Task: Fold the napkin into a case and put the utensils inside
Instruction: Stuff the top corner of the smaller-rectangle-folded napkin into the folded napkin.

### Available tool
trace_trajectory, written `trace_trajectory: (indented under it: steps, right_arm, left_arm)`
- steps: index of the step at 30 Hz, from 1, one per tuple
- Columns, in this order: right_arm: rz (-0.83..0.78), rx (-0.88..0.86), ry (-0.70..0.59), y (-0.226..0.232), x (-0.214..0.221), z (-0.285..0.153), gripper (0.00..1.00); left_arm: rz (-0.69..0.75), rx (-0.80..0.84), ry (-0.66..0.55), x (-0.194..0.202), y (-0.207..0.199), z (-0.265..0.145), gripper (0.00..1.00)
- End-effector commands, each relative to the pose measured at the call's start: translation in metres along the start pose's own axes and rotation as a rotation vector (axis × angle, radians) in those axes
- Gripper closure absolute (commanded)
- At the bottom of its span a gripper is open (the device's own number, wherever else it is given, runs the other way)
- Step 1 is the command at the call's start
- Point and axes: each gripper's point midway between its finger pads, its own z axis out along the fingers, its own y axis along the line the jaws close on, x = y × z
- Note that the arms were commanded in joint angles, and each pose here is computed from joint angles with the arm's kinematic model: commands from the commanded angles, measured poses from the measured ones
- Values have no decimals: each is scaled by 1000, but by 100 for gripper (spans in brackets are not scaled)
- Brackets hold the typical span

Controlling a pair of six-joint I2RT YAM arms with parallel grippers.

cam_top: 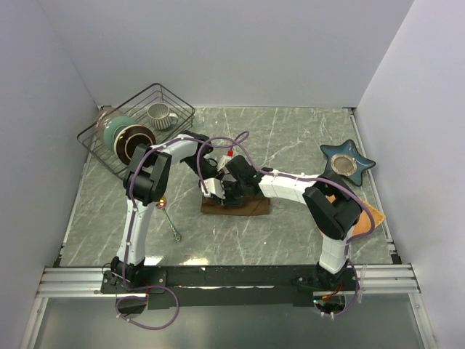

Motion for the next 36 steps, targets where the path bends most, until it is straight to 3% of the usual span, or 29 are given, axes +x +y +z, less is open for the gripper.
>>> trace_trajectory:
  steps: [1,4,7,11,16,19,27,36]
  right_arm:
    - [-16,-31,39,-1,3,4,66]
    - [-7,-46,46,1,3,5,86]
    - [-4,-57,49,3,4,5,99]
    - [0,-46,50,1,2,2,100]
    - [-12,-37,37,1,-4,-4,100]
    - [-12,-38,36,2,-2,-4,100]
    - [-8,-42,48,0,1,3,100]
    - [7,-15,15,-8,-10,0,100]
  left_arm:
    - [81,-77,75,16,35,11,87]
    - [84,-78,67,16,34,10,87]
    - [90,-84,51,14,33,8,85]
    - [99,-89,5,10,32,0,74]
    - [90,-70,-142,-7,20,-31,58]
    - [80,-55,-229,-21,12,-50,53]
    - [102,-64,-366,-26,-3,-88,43]
    - [101,-56,-424,-18,-12,-87,38]
